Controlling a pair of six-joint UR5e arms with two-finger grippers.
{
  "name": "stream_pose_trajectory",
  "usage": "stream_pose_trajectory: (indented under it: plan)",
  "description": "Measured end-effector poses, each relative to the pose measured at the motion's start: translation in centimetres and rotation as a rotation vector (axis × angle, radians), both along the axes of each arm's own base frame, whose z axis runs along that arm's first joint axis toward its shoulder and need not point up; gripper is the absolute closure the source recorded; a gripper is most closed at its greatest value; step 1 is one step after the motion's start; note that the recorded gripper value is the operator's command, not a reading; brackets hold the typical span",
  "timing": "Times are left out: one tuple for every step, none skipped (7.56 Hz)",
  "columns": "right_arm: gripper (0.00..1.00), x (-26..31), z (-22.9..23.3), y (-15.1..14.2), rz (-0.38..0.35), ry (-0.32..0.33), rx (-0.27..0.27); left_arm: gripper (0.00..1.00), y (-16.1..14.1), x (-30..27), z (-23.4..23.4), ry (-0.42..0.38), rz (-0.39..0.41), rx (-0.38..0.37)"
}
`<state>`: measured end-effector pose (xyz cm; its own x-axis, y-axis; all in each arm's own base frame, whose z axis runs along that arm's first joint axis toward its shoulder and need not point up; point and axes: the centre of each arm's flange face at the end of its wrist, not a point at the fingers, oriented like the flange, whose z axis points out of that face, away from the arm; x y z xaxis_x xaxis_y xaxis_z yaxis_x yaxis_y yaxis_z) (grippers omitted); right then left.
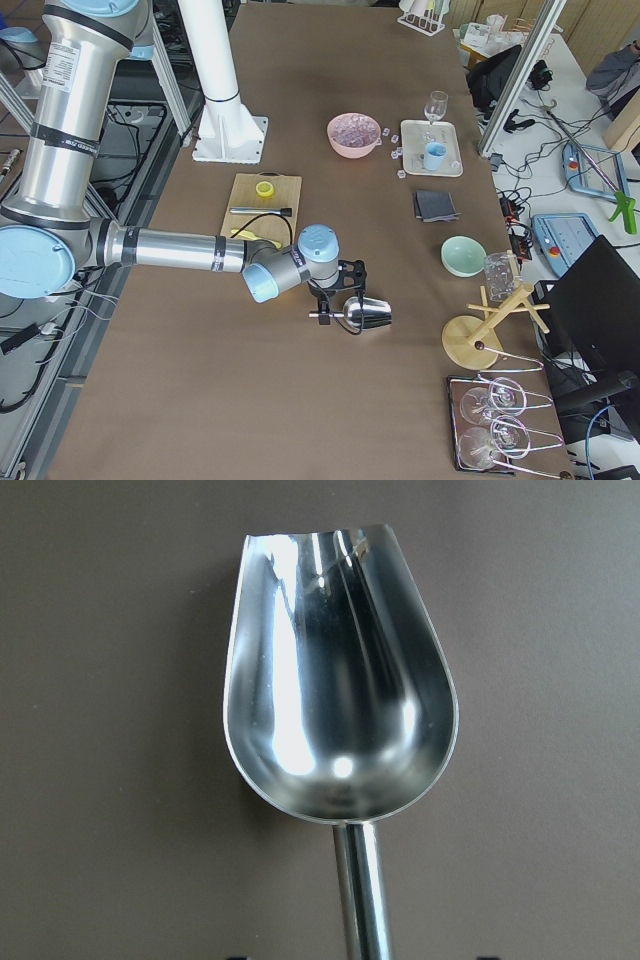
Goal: Put ice in cup with scoop
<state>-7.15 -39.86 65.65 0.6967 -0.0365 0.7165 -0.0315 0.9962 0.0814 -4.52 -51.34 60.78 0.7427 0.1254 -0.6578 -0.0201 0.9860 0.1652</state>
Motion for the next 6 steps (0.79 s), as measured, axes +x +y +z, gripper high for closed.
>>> stream_pose_trajectory:
  plan:
    - [0.0, 1.2, 0.0, 0.0, -0.011, -0.01, 0.012, 0.01, 0.0, 0.0, 0.0, 0.0, 0.0, 0.001]
    - [0.0, 2.9, 0.2, -0.1, -0.021, -0.018, 0.019, 0.01, 0.0, 0.0, -0.1, 0.001, 0.001, 0.002]
    - [0.0, 4.9, -0.2, -0.2, -0.036, -0.018, 0.029, 0.01, -0.1, 0.0, -0.2, 0.001, 0.001, 0.004]
    - [0.0, 7.4, -1.0, -0.1, -0.052, -0.005, 0.027, 0.0, -0.1, 0.0, -0.3, 0.001, 0.001, 0.005]
    - [0.0, 10.0, -1.8, 0.2, -0.078, 0.01, 0.018, 0.0, -0.1, 0.0, -0.3, 0.001, 0.001, 0.005]
    - [0.0, 12.3, -1.9, 0.9, -0.098, 0.02, 0.0, 0.01, -0.1, 0.1, -0.2, 0.001, 0.001, 0.004]
